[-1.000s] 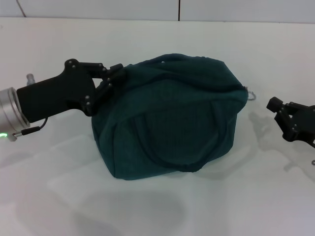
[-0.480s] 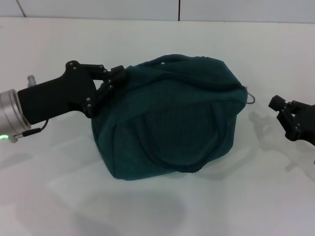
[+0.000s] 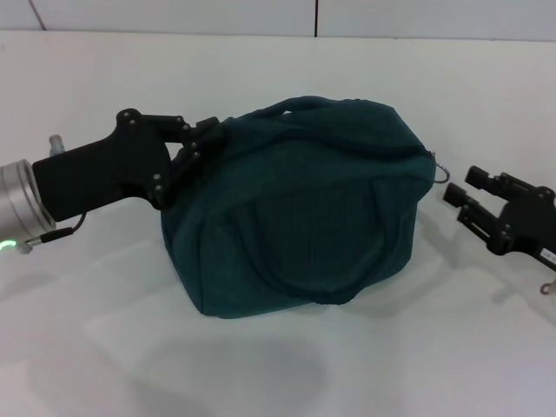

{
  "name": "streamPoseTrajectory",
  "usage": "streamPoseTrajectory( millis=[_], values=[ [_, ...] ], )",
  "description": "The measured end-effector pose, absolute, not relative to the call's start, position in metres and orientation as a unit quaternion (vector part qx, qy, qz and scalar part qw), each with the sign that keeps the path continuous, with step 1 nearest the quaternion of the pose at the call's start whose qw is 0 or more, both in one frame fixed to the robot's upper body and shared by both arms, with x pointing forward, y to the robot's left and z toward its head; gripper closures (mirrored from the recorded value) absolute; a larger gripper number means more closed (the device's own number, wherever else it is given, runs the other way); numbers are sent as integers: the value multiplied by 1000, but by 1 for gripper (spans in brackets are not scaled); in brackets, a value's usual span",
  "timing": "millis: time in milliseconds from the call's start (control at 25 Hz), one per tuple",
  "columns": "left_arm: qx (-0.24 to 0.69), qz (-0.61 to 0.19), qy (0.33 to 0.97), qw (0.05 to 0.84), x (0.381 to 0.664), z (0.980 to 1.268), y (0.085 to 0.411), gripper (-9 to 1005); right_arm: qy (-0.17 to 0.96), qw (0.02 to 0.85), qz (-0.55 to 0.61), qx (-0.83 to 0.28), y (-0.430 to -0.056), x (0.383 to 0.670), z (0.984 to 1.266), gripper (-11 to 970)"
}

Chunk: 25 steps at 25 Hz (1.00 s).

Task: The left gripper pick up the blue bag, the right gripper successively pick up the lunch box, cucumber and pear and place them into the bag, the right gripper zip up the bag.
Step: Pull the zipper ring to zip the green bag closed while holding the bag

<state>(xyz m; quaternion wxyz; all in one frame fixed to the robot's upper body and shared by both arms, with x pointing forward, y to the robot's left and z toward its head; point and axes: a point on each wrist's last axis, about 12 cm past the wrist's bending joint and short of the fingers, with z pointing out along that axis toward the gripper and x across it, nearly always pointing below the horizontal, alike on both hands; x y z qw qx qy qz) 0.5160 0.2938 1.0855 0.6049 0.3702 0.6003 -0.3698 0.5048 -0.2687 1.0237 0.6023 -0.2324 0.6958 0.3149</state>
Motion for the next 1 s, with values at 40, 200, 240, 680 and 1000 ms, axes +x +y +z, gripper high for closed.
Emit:
streamPoseTrajectory(
  millis=[40,200,240,680,1000],
  values=[
    [370,-370,600,605,516,1085,294,942,698,600,313,-236,-267,508,1024,741],
    [367,-370,601,606,515,1084,294,942,699,596,308,-246,-262,516,1026,540],
    [367,-370,601,606,514,1084,294,942,699,596,308,-249,-261,518,1026,511],
    [363,-373,601,606,512,1082,291,941,698,586,298,-283,-246,534,1031,475],
    [364,-370,601,608,510,1081,291,942,697,584,295,-293,-242,537,1031,549]
  ],
)
